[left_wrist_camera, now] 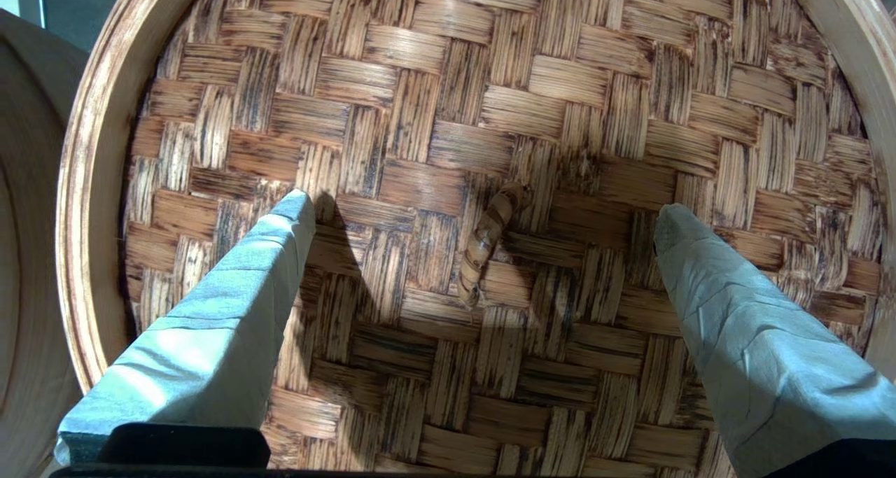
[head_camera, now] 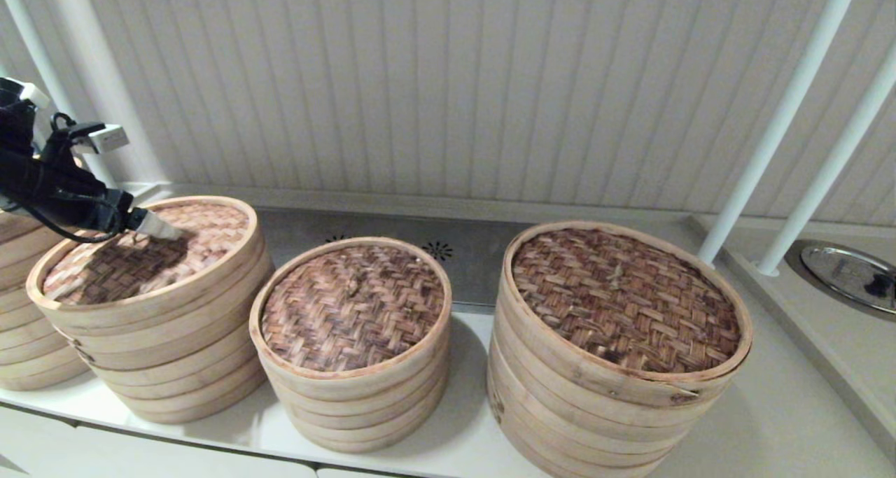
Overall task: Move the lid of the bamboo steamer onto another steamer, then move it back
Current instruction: Pick up the steamer
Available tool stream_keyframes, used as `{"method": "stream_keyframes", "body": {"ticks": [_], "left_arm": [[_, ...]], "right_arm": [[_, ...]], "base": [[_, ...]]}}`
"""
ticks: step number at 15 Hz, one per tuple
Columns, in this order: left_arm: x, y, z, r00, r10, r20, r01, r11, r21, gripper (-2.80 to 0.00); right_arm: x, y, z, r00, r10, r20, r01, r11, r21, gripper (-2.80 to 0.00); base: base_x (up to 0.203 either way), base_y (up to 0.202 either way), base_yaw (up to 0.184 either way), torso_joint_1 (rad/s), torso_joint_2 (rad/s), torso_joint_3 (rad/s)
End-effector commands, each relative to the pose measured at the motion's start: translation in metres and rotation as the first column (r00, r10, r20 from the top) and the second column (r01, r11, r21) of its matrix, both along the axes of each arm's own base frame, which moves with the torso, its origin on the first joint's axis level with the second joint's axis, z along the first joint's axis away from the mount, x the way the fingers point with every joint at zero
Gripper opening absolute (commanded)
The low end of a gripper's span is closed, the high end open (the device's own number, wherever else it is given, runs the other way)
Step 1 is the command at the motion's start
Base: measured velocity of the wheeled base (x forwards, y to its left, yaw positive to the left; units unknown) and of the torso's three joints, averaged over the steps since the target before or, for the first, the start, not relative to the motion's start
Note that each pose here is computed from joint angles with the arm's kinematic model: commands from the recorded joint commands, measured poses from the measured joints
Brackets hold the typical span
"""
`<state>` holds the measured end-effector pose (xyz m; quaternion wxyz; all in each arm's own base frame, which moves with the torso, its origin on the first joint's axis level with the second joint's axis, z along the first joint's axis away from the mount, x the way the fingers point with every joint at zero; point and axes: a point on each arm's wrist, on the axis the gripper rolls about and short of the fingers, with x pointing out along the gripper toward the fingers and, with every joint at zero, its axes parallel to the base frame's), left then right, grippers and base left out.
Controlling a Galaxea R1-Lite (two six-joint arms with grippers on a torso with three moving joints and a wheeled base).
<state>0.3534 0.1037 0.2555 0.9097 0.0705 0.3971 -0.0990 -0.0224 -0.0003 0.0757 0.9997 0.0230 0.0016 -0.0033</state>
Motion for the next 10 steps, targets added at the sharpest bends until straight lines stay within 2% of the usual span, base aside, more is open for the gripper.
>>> {"method": "stream_keyframes", "body": {"ticks": [1, 2, 10], "left_arm": [[-0.0008, -0.0001, -0.0001, 1.000, -0.003, -0.003, 0.003, 1.000, 0.000, 0.00], [-0.0005, 0.0000, -0.0011, 1.000, -0.003, -0.007, 0.003, 1.000, -0.001, -2.80], [0.0006, 0.0003, -0.0051, 1.000, -0.004, -0.016, 0.004, 1.000, -0.005, -2.80]], "right_arm": [[0.0003, 0.0000, -0.0008, 1.000, 0.000, -0.004, 0.000, 1.000, 0.000, -2.80], [0.0003, 0.0000, -0.0008, 1.000, 0.000, -0.004, 0.000, 1.000, 0.000, -2.80], [0.0003, 0.0000, -0.0008, 1.000, 0.000, -0.004, 0.000, 1.000, 0.000, -2.80]], "base": [[0.000, 0.000, 0.000, 0.000, 0.00, 0.000], [0.000, 0.000, 0.000, 0.000, 0.00, 0.000], [0.000, 0.000, 0.000, 0.000, 0.00, 0.000]]}}
